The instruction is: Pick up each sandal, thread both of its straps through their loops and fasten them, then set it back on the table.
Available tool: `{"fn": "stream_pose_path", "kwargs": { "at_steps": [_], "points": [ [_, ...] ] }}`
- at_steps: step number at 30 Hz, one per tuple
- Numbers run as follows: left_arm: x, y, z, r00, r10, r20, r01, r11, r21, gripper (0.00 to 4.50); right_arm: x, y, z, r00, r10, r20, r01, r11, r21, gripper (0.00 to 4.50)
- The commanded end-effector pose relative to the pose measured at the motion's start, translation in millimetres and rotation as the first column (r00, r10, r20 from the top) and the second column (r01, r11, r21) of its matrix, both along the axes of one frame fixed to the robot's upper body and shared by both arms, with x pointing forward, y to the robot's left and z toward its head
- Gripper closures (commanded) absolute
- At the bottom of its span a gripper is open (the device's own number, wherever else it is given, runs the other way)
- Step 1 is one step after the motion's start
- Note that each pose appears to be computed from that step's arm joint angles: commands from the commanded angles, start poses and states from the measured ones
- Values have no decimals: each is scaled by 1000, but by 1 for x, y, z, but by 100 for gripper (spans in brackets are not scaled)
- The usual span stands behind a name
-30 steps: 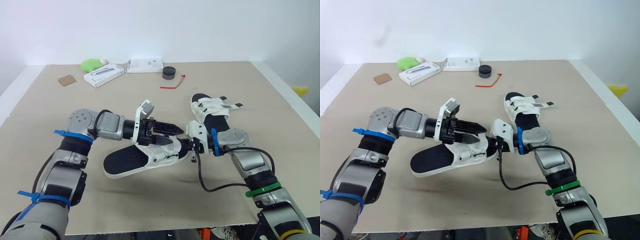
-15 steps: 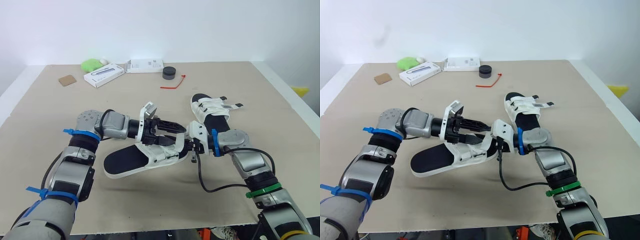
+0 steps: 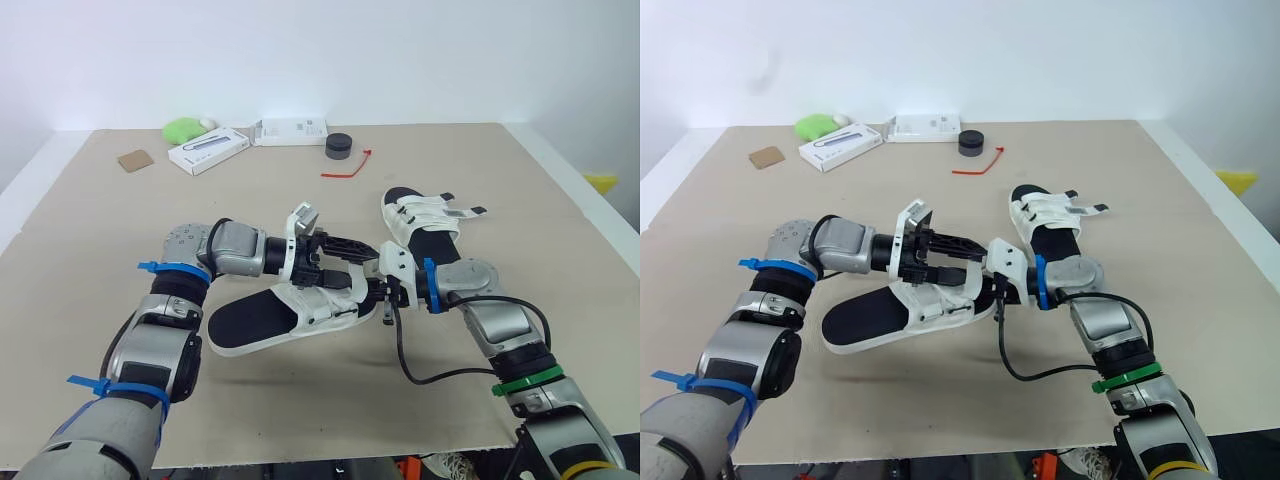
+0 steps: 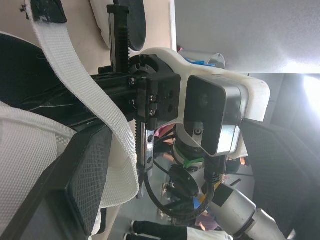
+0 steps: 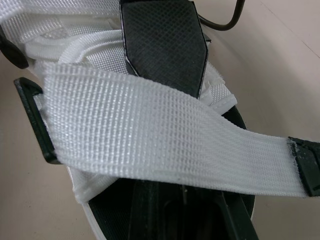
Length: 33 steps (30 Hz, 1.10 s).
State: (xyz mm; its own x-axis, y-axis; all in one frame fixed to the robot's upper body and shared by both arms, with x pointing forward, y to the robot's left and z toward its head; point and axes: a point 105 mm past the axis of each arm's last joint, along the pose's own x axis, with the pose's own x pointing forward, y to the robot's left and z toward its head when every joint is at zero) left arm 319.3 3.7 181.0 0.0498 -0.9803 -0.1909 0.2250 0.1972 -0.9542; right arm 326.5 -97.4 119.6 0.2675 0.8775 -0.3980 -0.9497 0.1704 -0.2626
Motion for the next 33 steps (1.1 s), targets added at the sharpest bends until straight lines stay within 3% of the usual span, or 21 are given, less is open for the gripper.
{"fn": "stream_pose_path", "kwargs": {
  "at_steps": [1, 5, 10, 12, 13, 14, 15, 17, 20, 22, 29, 33],
  "points": [
    [2, -3, 12, 1000, 16, 15, -15, 998, -60, 36, -2, 3, 3, 1000, 19, 14, -19, 1000, 0, 450],
    [7, -2, 19, 998, 57, 9, -56, 993, -106, 36, -2, 2, 3, 1000, 15, 13, -15, 1000, -1, 450],
    [5, -3, 10, 999, 54, -2, -54, 996, -78, 36, -2, 2, 3, 1000, 15, 12, -15, 1000, -2, 450],
    [5, -3, 6, 998, 63, -5, -63, 996, -56, 88, -2, 1, 3, 1000, 15, 12, -15, 1000, -3, 450],
    [5, -2, 5, 998, 68, -5, -68, 996, -49, 92, -2, 1, 3, 1000, 15, 12, -15, 1000, -4, 450],
    [6, -1, 4, 997, 73, -6, -73, 996, -47, 166, -2, 1, 3, 1000, 15, 12, -15, 1000, -4, 450],
    [6, -1, 4, 997, 77, -8, -77, 996, -48, 180, -2, 1, 3, 1000, 15, 12, -15, 1000, -4, 450],
    [8, 0, 5, 996, 87, -13, -87, 995, -52, 251, -2, 1, 3, 1000, 15, 12, -15, 1000, -4, 450],
    [10, 1, 3, 994, 104, -17, -105, 994, -44, 395, -2, 1, 3, 1000, 17, 12, -17, 1000, -5, 450],
    [11, 2, 2, 993, 117, -23, -117, 992, -39, 438, -2, 1, 3, 1000, 18, 12, -18, 1000, -6, 450],
    [12, 8, 4, 990, 133, 43, -132, 991, -19, 438, -2, 0, 3, 1000, 20, 13, -20, 1000, -11, 450],
    [10, 15, 12, 947, 133, 291, -153, 987, 47, 438, -2, 0, 3, 1000, 22, 12, -22, 1000, -14, 450]
  ]
}}
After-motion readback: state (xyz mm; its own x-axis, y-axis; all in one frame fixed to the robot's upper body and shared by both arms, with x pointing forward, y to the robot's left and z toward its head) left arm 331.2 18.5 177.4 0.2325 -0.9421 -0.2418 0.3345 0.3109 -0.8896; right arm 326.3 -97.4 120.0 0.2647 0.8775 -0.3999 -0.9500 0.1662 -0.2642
